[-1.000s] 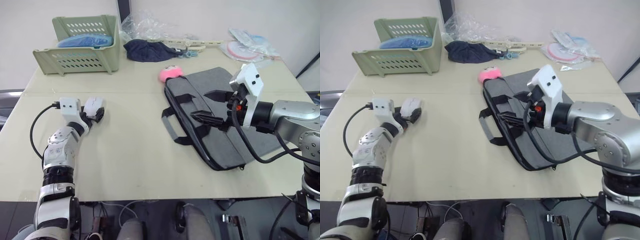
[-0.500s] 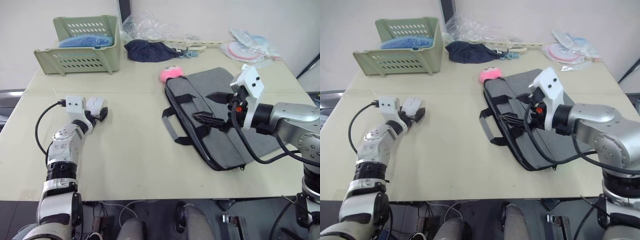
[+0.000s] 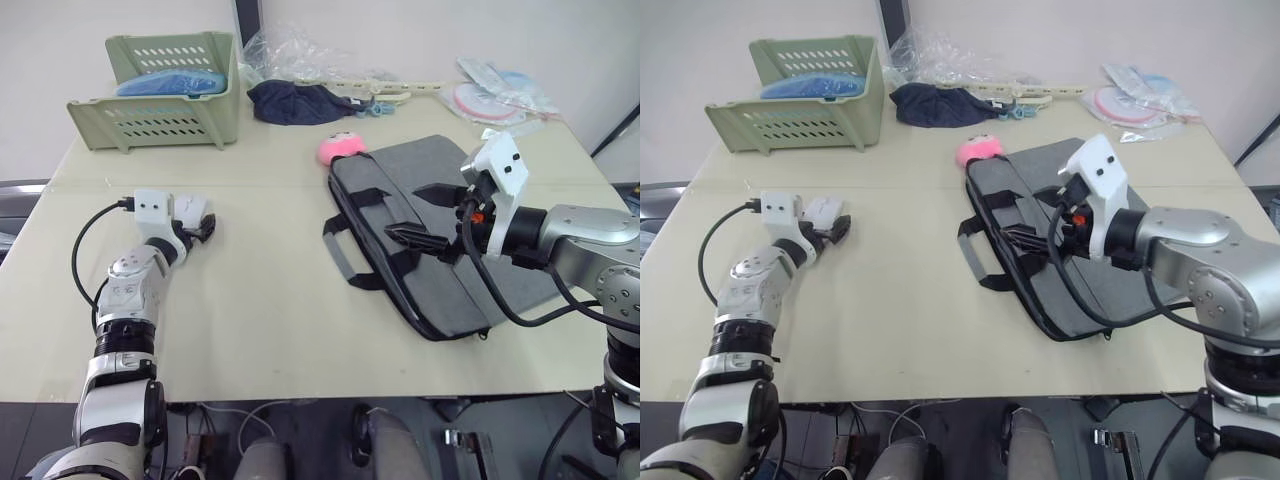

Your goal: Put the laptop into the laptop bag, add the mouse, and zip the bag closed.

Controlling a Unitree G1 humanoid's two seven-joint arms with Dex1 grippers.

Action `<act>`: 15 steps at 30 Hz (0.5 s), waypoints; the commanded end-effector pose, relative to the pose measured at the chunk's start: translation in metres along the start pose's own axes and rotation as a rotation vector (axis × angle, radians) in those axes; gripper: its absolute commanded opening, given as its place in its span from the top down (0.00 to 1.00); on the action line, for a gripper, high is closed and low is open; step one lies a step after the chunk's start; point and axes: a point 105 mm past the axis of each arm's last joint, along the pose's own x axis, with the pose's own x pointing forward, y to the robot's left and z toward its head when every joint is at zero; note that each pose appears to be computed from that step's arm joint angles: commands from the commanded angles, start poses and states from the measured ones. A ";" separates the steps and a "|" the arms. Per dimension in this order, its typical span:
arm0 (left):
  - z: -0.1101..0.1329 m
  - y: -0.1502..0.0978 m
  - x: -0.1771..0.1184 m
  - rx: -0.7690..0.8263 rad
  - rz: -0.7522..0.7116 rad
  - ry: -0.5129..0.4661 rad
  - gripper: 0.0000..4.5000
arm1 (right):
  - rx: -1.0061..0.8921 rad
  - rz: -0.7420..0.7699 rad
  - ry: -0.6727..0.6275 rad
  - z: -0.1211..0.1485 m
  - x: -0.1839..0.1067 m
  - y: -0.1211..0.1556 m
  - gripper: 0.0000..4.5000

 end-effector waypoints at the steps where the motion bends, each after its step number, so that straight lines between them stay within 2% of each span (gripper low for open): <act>1: -0.016 -0.001 -0.002 -0.021 -0.007 0.050 0.37 | -0.032 -0.052 -0.034 0.009 -0.007 -0.007 0.02; 7: -0.024 -0.001 -0.003 -0.036 -0.001 0.081 0.37 | -0.033 -0.052 -0.028 0.009 -0.006 -0.007 0.02; 15: -0.018 -0.013 -0.006 -0.034 -0.056 0.063 0.37 | -0.052 -0.054 -0.021 0.009 -0.004 -0.008 0.02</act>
